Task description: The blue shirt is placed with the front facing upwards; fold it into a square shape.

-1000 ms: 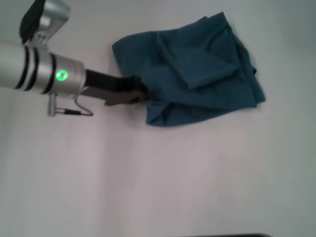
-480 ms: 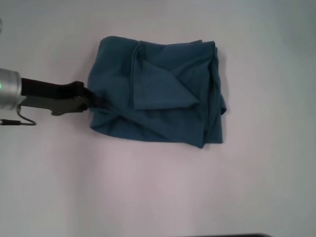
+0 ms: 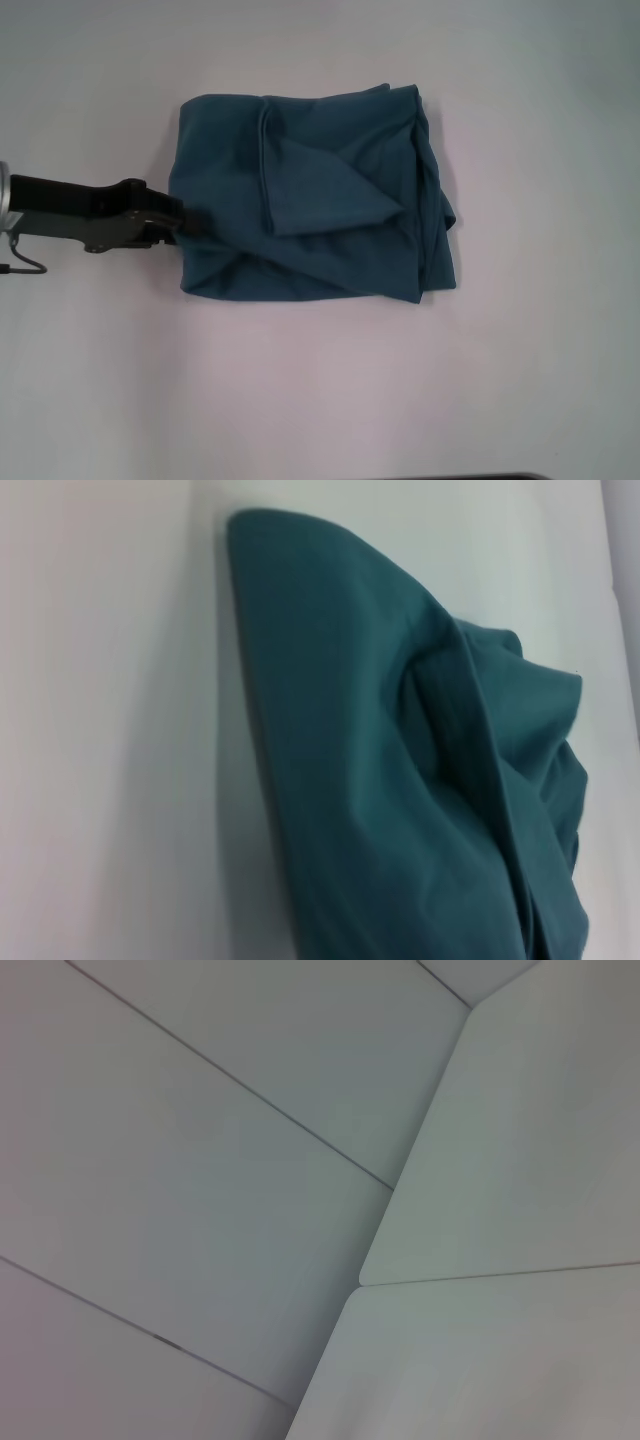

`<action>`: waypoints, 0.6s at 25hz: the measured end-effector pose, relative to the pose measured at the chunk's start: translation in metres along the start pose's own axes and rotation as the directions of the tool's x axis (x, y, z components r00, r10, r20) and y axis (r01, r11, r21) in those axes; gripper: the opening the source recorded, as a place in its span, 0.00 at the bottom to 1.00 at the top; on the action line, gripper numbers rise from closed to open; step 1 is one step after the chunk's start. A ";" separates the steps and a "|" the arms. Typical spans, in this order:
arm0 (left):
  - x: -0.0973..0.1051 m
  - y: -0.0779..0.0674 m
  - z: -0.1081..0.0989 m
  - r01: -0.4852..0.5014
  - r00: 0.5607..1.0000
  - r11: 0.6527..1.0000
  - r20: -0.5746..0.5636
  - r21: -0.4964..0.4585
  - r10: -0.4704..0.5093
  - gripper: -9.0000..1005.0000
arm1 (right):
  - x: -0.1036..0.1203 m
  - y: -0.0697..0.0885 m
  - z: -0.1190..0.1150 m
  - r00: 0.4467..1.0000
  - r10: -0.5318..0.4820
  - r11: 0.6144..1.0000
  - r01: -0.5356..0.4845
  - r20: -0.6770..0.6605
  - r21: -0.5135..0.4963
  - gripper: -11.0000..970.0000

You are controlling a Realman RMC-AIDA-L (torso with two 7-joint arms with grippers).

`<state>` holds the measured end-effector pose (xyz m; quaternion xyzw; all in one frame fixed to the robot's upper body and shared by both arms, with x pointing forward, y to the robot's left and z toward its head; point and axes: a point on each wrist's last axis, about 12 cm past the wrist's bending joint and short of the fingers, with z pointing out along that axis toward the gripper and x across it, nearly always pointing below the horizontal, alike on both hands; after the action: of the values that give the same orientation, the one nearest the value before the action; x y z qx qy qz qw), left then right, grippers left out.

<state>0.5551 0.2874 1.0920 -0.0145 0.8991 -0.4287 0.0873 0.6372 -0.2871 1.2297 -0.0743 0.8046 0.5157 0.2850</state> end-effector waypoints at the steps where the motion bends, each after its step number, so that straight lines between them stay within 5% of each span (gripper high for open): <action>1: 0.000 0.001 -0.001 0.002 1.000 1.000 0.004 -0.002 -0.002 0.19 | 0.000 0.000 0.000 1.000 0.000 1.000 0.000 0.000 0.000 0.94; 9: 0.000 0.012 -0.038 0.052 0.988 0.998 0.144 0.034 -0.057 0.42 | 0.007 0.004 0.012 0.987 -0.100 0.994 0.103 -0.125 0.022 0.94; 15: 0.018 0.002 -0.084 0.002 0.947 0.978 0.314 0.208 -0.069 0.60 | 0.018 0.016 0.033 0.911 -0.289 0.956 0.290 -0.294 -0.041 0.94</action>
<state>0.5235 0.3513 1.1394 -0.0909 0.8237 -0.5125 0.2250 0.6279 -0.2474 1.2225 -0.2688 0.8191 0.4493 0.2345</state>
